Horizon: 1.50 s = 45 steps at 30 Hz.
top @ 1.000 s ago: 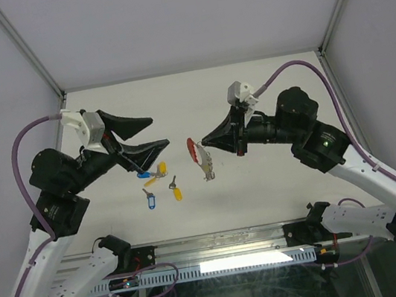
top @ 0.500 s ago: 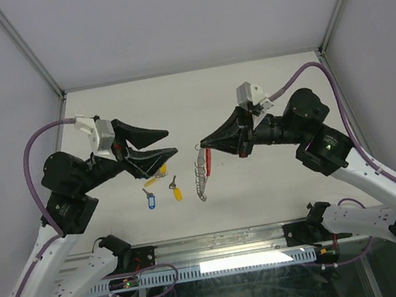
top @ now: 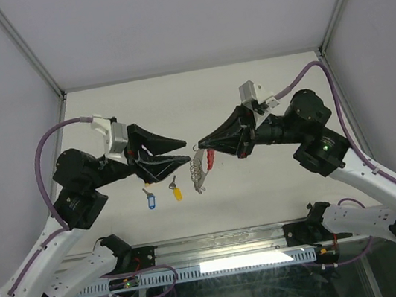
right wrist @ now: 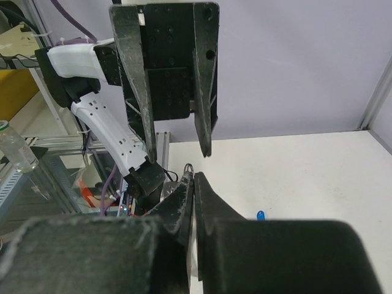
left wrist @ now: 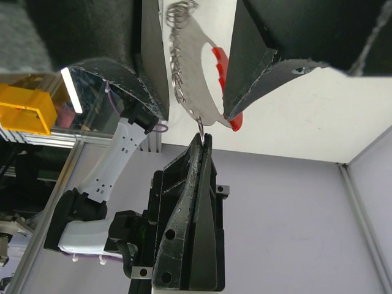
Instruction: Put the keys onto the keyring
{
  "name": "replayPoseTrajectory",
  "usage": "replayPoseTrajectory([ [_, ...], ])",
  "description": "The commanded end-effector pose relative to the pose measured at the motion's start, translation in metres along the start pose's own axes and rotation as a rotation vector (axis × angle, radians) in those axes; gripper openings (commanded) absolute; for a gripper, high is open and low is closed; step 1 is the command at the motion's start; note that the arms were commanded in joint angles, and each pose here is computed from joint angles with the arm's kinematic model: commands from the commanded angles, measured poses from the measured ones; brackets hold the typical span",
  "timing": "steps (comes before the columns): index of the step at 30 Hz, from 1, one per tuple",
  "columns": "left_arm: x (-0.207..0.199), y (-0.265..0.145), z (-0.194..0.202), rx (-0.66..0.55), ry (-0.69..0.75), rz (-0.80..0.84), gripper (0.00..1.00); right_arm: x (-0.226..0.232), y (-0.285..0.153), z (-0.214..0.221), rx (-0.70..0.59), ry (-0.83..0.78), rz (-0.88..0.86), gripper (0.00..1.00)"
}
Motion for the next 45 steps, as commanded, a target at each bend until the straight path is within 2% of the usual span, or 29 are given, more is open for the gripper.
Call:
replayPoseTrajectory([
  [1, -0.002, 0.008, -0.002, -0.020, 0.026, 0.037, 0.39, 0.009, 0.002, -0.023, -0.087, -0.043, -0.045, 0.00],
  [11, -0.001, 0.018, -0.002, -0.018, 0.028, 0.038, 0.32, 0.010, 0.004, -0.018, -0.076, -0.038, -0.062, 0.00],
  [19, -0.001, 0.023, 0.002, -0.010, 0.024, 0.045, 0.15, 0.009, 0.006, -0.015, -0.068, -0.035, -0.063, 0.00],
  [24, -0.001, 0.023, 0.000, -0.018, 0.029, 0.033, 0.00, 0.009, 0.005, -0.011, -0.050, -0.035, -0.060, 0.00],
  [29, 0.001, 0.021, -0.004, -0.031, 0.038, 0.007, 0.00, 0.011, 0.000, -0.008, -0.023, -0.039, -0.054, 0.00],
  [30, 0.001, 0.020, -0.004, -0.033, 0.042, 0.005, 0.00, 0.012, -0.002, -0.009, -0.021, -0.043, -0.050, 0.01],
  [34, 0.001, 0.019, -0.004, -0.031, 0.058, 0.006, 0.00, 0.016, -0.011, -0.016, -0.034, -0.066, -0.025, 0.17],
  [37, -0.002, 0.019, -0.006, -0.031, 0.079, 0.027, 0.00, 0.021, -0.019, -0.023, -0.054, -0.082, -0.013, 0.24],
  [45, -0.020, 0.019, -0.016, -0.053, 0.134, 0.158, 0.00, 0.032, -0.040, -0.036, -0.153, -0.163, 0.025, 0.32],
])
Point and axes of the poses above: each gripper's point midway between its finger pads, its own y axis out along the fingers, its own x axis along the line the jaws close on, z = x × y, the point moved 4 cm from there along -y, back along the fingers, and after that the axes turned 1 degree about -y, right-handed, at the moved point
